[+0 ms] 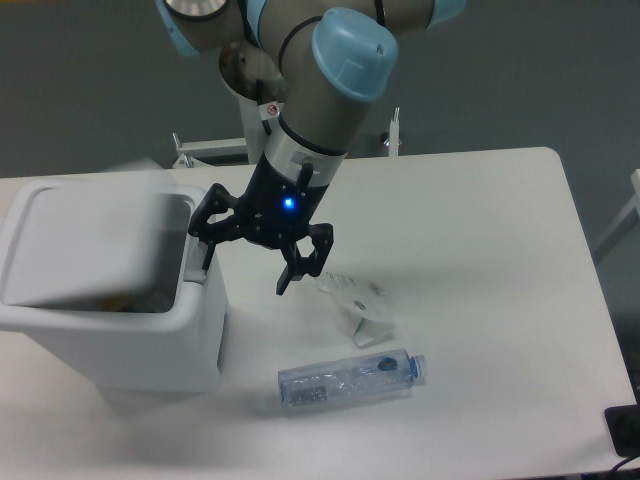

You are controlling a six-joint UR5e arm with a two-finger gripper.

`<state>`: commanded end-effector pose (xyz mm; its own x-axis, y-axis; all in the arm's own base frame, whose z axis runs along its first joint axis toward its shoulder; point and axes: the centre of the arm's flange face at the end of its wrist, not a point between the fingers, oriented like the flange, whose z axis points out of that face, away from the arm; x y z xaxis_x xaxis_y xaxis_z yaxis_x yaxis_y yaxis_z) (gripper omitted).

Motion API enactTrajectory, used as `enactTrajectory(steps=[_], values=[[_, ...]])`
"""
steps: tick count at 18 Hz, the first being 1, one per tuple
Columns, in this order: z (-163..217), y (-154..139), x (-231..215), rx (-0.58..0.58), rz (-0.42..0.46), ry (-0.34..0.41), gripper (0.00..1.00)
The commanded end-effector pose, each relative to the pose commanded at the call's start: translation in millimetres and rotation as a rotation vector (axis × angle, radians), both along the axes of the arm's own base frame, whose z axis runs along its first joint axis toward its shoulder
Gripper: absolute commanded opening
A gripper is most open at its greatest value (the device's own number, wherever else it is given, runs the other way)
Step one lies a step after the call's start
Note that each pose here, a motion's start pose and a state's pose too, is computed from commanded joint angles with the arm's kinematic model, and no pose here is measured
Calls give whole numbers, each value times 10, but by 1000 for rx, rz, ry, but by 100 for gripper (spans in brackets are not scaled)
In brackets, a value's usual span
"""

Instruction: Open the trash can

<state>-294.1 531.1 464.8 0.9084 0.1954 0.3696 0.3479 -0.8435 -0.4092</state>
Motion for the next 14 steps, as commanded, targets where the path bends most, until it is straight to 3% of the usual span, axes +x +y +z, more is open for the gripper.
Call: enactTrajectory(steps=[4, 8, 12, 14], values=[[38, 1, -1, 4, 1, 4, 100], [312, -24, -110, 29, 52, 26, 100], [525, -310, -588, 42, 144, 72, 100], [607, -611, -922, 22, 211, 123, 100]])
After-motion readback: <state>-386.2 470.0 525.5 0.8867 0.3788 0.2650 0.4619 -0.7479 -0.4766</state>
